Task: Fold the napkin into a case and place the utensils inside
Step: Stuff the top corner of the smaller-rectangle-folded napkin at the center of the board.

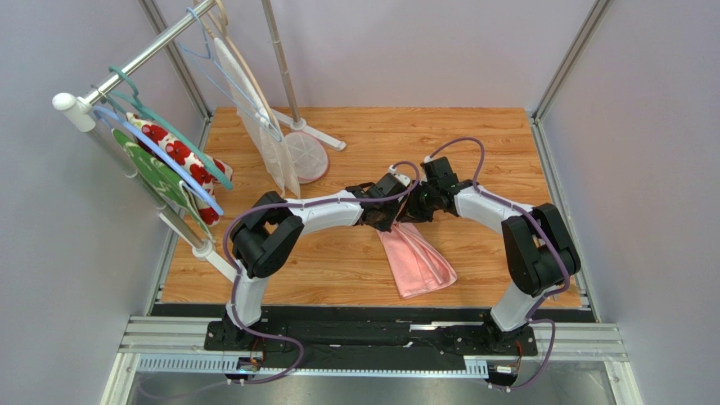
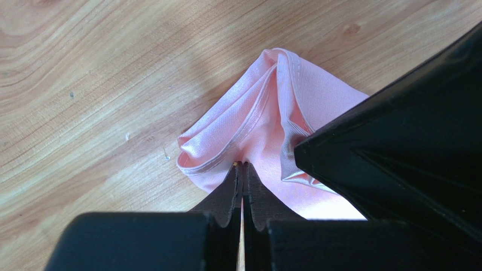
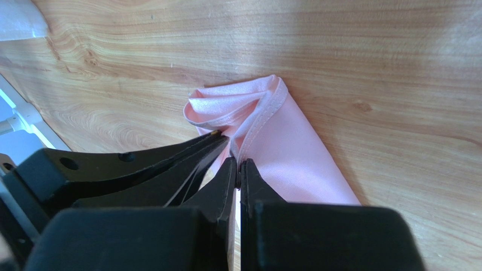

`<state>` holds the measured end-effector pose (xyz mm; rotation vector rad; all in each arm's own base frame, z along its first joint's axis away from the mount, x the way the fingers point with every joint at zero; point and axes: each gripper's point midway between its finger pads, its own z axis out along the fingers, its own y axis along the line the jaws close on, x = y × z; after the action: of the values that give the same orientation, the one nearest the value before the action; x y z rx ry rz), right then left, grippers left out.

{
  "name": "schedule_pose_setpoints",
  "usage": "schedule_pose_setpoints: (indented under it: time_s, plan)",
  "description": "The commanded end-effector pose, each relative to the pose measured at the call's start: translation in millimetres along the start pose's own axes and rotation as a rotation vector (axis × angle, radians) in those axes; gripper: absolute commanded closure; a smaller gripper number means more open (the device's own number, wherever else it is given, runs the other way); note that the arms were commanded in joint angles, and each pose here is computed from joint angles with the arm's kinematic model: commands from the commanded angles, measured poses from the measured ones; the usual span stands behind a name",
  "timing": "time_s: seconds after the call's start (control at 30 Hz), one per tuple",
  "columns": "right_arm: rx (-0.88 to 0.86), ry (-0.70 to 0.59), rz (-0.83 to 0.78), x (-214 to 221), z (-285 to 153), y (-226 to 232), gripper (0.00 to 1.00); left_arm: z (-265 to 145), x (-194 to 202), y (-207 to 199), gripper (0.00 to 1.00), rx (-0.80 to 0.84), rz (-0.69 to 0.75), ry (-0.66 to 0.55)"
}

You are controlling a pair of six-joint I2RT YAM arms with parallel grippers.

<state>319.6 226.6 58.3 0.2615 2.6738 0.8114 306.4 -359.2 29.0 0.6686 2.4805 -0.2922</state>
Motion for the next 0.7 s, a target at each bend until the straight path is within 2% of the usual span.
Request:
schedule_pose_setpoints:
  time_s: [0.0,0.27,0.43,0.67]
  plan:
    - [-0.059,-0.025,-0.029,-2,-11,15,1.00,-20,-28,-8,1.00,0.025,-0.030,-0.068]
    - [-0.088,0.001,-0.017,7,-10,14,1.00,-36,-37,-21,1.00,0.205,-0.182,-0.088]
    - [-0.119,0.011,0.027,13,-4,14,1.00,-42,-43,-21,1.00,0.224,-0.214,-0.131]
    - [-0.198,0.018,0.093,14,6,24,1.00,-43,-39,-25,1.00,0.254,-0.231,-0.128]
